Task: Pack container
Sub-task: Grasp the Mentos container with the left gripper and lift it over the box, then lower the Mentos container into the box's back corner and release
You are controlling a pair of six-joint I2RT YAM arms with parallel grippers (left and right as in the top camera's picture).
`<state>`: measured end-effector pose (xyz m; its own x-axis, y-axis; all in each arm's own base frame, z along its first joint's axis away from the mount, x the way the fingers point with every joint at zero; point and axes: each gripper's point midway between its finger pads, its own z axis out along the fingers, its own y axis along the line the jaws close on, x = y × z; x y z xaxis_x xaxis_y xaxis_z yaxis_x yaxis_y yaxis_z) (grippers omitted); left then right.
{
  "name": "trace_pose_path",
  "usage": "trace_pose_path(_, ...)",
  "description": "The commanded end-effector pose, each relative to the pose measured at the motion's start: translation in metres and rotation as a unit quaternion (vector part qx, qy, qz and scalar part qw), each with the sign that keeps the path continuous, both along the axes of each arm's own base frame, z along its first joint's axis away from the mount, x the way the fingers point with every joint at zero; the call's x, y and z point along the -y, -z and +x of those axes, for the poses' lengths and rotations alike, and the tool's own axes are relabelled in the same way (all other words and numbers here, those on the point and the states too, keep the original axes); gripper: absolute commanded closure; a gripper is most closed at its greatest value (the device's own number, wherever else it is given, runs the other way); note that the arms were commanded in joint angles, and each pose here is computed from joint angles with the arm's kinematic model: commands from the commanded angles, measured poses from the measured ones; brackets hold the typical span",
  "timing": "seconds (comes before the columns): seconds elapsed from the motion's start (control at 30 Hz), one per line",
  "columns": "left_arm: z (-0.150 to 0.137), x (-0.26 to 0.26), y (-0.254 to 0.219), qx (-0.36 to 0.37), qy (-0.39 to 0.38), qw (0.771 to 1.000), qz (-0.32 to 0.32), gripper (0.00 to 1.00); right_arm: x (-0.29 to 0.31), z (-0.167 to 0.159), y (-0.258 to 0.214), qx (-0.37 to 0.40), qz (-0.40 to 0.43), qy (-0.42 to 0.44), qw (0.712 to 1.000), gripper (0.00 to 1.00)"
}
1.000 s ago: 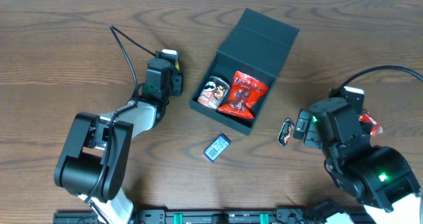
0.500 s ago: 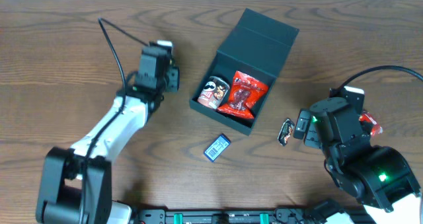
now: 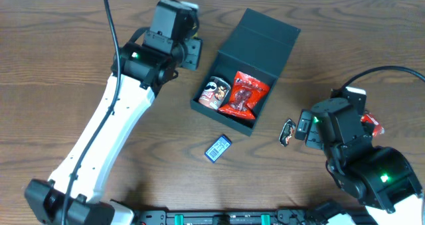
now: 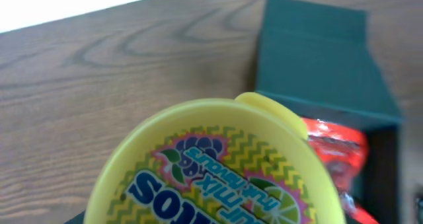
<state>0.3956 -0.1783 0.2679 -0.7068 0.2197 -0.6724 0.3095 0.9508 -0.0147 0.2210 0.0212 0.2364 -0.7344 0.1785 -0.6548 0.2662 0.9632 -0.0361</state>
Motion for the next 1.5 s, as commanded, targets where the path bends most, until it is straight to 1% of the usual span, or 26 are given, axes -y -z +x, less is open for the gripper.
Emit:
trace_pose_path(0.0, -0.005, 0.023, -0.021, -0.005, 0.008, 1.0, -0.028, 0.94, 0.003, 0.0, -0.002, 0.007, -0.002, 0.011, 1.0, 0.01)
trace_pose_path(0.1, -0.017, 0.055, -0.02, -0.06, 0.004, 0.992, -0.113, 0.94, 0.003, -0.001, -0.002, 0.007, -0.002, 0.011, 1.0, 0.01)
trace_pose_path(0.2, -0.025, 0.079, -0.014, -0.134, -0.037, 0.967, -0.212, 0.94, 0.003, -0.001, -0.001, 0.004, -0.002, 0.01, 1.0, 0.01)
trace_pose_path(0.3, -0.028, 0.098, -0.007, -0.212, -0.093, 0.927, -0.294, 0.94, 0.002, -0.002, 0.0, 0.001, 0.001, 0.008, 1.0, 0.01)
trace_pose_path(0.37, -0.028, 0.109, -0.006, -0.249, -0.121, 0.9, -0.336, 0.94, 0.002, -0.002, 0.0, 0.001, 0.002, 0.007, 1.0, 0.01)
trace_pose_path(0.4, -0.026, 0.114, -0.005, -0.268, -0.143, 0.883, -0.358, 0.94, 0.002, -0.002, 0.0, 0.001, 0.002, 0.007, 1.0, 0.01)
trace_pose_path(0.5, -0.022, 0.118, 0.002, -0.313, -0.22, 0.835, -0.396, 0.94, 0.001, -0.002, 0.001, 0.0, 0.004, 0.006, 1.0, 0.01)
trace_pose_path(0.6, -0.022, 0.12, 0.008, -0.335, -0.251, 0.811, -0.408, 0.94, 0.0, -0.003, 0.001, -0.003, 0.006, 0.004, 1.0, 0.01)
trace_pose_path(0.67, -0.022, 0.122, 0.01, -0.349, -0.276, 0.791, -0.419, 0.94, 0.0, -0.003, 0.002, -0.004, 0.007, 0.003, 1.0, 0.01)
trace_pose_path(0.77, -0.021, 0.124, 0.014, -0.374, -0.328, 0.749, -0.436, 0.94, 0.0, -0.004, 0.002, -0.005, 0.007, 0.003, 1.0, 0.01)
trace_pose_path(0.87, -0.014, 0.125, 0.025, -0.382, -0.367, 0.723, -0.444, 0.94, -0.001, -0.004, 0.002, -0.006, 0.008, 0.002, 1.0, 0.01)
trace_pose_path(0.97, -0.005, 0.13, 0.044, -0.398, -0.402, 0.694, -0.445, 0.94, -0.001, -0.004, 0.002, -0.006, 0.008, 0.002, 1.0, 0.01)
trace_pose_path(1.03, 0.004, 0.136, 0.063, -0.407, -0.419, 0.679, -0.444, 0.94, -0.001, -0.004, 0.002, -0.006, 0.008, 0.002, 1.0, 0.01)
trace_pose_path(1.07, 0.008, 0.139, 0.071, -0.41, -0.422, 0.676, -0.444, 0.94, -0.001, -0.004, 0.002, -0.006, 0.008, 0.002, 1.0, 0.01)
trace_pose_path(1.2, 0.022, 0.149, 0.106, -0.438, -0.452, 0.637, -0.445, 0.94, -0.001, -0.004, 0.002, -0.006, 0.008, 0.002, 1.0, 0.01)
trace_pose_path(1.3, 0.027, 0.146, 0.133, -0.448, -0.479, 0.619, -0.432, 0.94, -0.001, -0.004, 0.002, -0.006, 0.008, 0.002, 1.0, 0.01)
trace_pose_path(1.47, 0.036, 0.135, 0.156, -0.443, -0.502, 0.612, -0.42, 0.94, -0.001, -0.004, 0.002, -0.006, 0.008, 0.002, 1.0, 0.01)
